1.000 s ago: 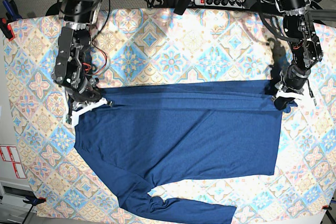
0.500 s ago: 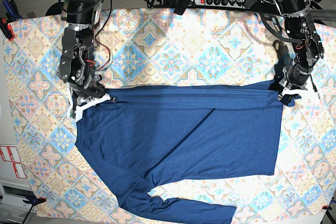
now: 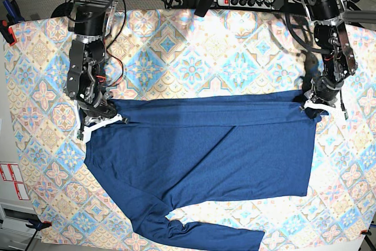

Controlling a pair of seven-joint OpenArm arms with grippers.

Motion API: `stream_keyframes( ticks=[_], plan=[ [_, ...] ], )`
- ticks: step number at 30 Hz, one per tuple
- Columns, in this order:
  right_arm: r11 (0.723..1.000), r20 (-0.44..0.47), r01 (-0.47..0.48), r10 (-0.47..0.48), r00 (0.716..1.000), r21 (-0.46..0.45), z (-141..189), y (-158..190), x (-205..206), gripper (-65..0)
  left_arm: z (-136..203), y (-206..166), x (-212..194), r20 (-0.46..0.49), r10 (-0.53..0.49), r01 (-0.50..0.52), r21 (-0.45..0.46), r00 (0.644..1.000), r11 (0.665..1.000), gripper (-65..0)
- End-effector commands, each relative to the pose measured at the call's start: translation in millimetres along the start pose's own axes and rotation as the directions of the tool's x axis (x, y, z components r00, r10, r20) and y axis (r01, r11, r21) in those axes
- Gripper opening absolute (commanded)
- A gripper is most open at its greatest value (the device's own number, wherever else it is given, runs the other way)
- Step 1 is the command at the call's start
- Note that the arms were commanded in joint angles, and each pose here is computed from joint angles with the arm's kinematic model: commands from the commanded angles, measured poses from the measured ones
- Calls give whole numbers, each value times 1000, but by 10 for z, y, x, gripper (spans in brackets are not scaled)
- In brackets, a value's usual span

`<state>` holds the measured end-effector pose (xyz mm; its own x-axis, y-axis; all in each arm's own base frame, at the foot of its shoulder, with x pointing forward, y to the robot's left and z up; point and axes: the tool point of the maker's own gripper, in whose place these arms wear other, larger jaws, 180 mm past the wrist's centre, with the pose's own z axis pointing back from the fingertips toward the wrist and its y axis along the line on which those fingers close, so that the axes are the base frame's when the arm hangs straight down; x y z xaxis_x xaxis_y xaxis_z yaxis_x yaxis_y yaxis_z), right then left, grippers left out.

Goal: Fold the T-shirt properly
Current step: 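Lower the held shoulders back onto the table, smoothing the shirt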

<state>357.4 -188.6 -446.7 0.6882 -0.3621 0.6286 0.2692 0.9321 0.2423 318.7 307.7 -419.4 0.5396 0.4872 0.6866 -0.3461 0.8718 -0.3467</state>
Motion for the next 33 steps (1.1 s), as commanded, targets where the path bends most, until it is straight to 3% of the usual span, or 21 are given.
stream_keyframes(
  ticks=[1, 4, 10, 17, 21, 27, 33],
  plan=[
    [1000, 65, -12, 12, 998, 4, 22, 25, 247, -614, 1, -50, 159, 37, -32, 33, -12, 999, 999, -516],
    [1000, 74, -16, 16, 997, 4, 38, 27, 283, -551, -29, -127, 79, 9, -79, 79, -25, 997, 997, -469],
    [1000, 97, -18, 17, 995, 5, 96, 29, 359, -464, 21, -17, 52, -4, -92, 92, -9, 996, 996, -451],
    [999, 132, -46, 48, 990, -18, 252, -98, 391, -463, 85, 68, -37, -20, -98, 98, 4, 995, 995, -451],
    [998, 133, -54, 57, 990, -24, 314, -133, 328, -462, 245, 159, 72, 26, -96, 95, 26, 995, 995, -451],
    [998, 122, -55, 59, 991, -30, 330, -168, 254, -462, 353, -13, -4, -26, -28, 26, -57, 999, 998, -451],
    [998, 123, -46, 50, 991, -35, 334, -203, 260, -462, 350, -53, -55, -43, 10, -13, -80, 999, 997, -450]
  ],
)
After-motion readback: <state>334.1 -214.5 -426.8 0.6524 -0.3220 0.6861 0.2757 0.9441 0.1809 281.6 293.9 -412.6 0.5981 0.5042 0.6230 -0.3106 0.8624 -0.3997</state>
